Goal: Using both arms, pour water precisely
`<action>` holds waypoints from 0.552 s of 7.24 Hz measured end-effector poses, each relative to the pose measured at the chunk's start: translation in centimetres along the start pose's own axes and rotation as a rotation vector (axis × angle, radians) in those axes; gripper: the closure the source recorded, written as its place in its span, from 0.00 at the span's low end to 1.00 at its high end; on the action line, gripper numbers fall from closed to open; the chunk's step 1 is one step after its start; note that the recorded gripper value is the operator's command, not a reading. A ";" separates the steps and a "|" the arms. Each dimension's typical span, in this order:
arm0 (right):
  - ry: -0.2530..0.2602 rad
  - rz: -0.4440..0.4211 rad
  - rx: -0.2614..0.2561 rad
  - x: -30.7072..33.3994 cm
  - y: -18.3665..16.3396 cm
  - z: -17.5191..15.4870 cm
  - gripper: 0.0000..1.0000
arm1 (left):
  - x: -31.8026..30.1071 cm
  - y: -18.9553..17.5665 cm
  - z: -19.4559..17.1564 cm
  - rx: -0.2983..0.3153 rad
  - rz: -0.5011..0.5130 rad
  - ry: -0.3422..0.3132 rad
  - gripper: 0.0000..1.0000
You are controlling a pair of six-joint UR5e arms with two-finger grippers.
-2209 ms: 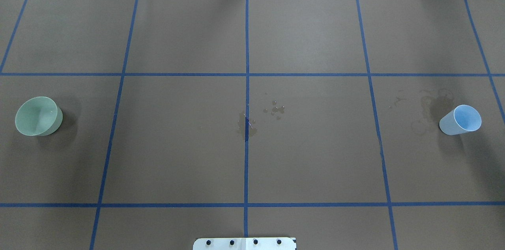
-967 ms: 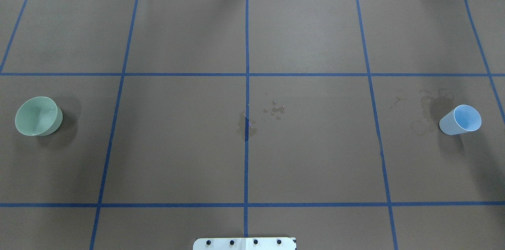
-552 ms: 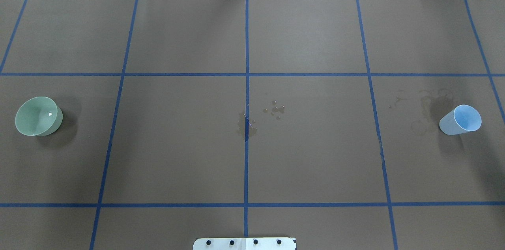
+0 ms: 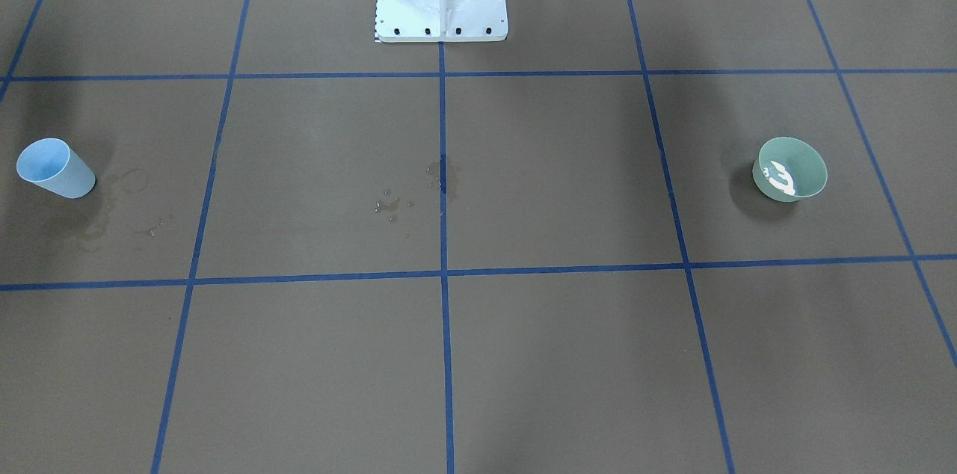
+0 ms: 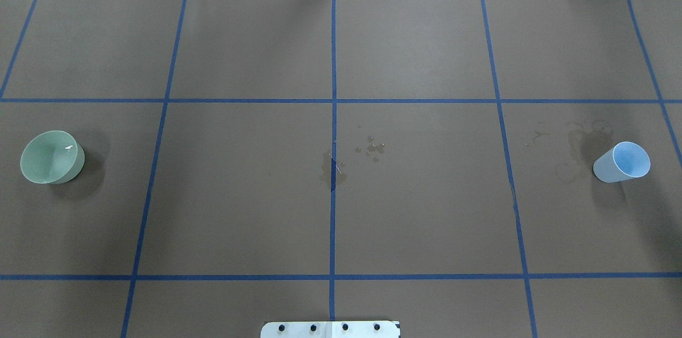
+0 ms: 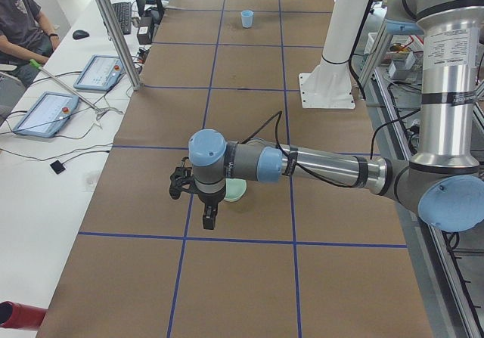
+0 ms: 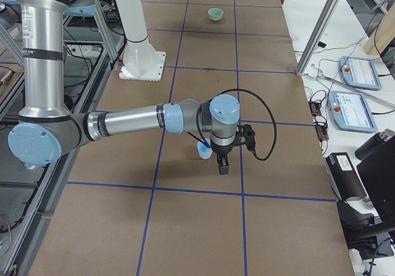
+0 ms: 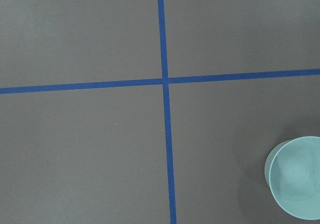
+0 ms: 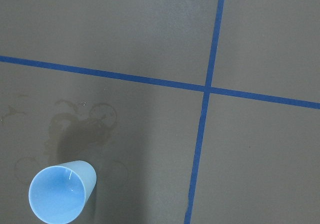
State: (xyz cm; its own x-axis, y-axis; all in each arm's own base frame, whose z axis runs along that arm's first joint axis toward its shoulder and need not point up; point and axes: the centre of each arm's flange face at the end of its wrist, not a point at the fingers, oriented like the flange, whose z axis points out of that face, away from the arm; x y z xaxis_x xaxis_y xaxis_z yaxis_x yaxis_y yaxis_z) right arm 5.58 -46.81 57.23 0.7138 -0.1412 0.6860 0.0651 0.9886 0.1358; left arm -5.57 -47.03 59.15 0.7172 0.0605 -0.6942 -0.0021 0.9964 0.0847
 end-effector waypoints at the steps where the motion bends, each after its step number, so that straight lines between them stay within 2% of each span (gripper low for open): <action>1: 0.011 -0.003 -0.001 0.1 0.0 0.0 0.00 | 0.0 0.0 0.0 0.001 0.001 0.000 0.00; 4: 0.028 -0.036 -0.009 0.5 0.1 0.2 0.00 | 0.0 0.0 0.0 0.001 0.002 0.000 0.00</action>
State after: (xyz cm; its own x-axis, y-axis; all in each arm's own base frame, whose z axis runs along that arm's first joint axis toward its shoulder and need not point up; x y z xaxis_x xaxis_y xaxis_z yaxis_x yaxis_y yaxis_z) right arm 5.79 -46.74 57.71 0.7300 -0.1756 0.6605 0.0975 0.9833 0.1536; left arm -5.54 -47.05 59.15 0.7170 0.0623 -0.6943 -0.0027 0.9962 0.0866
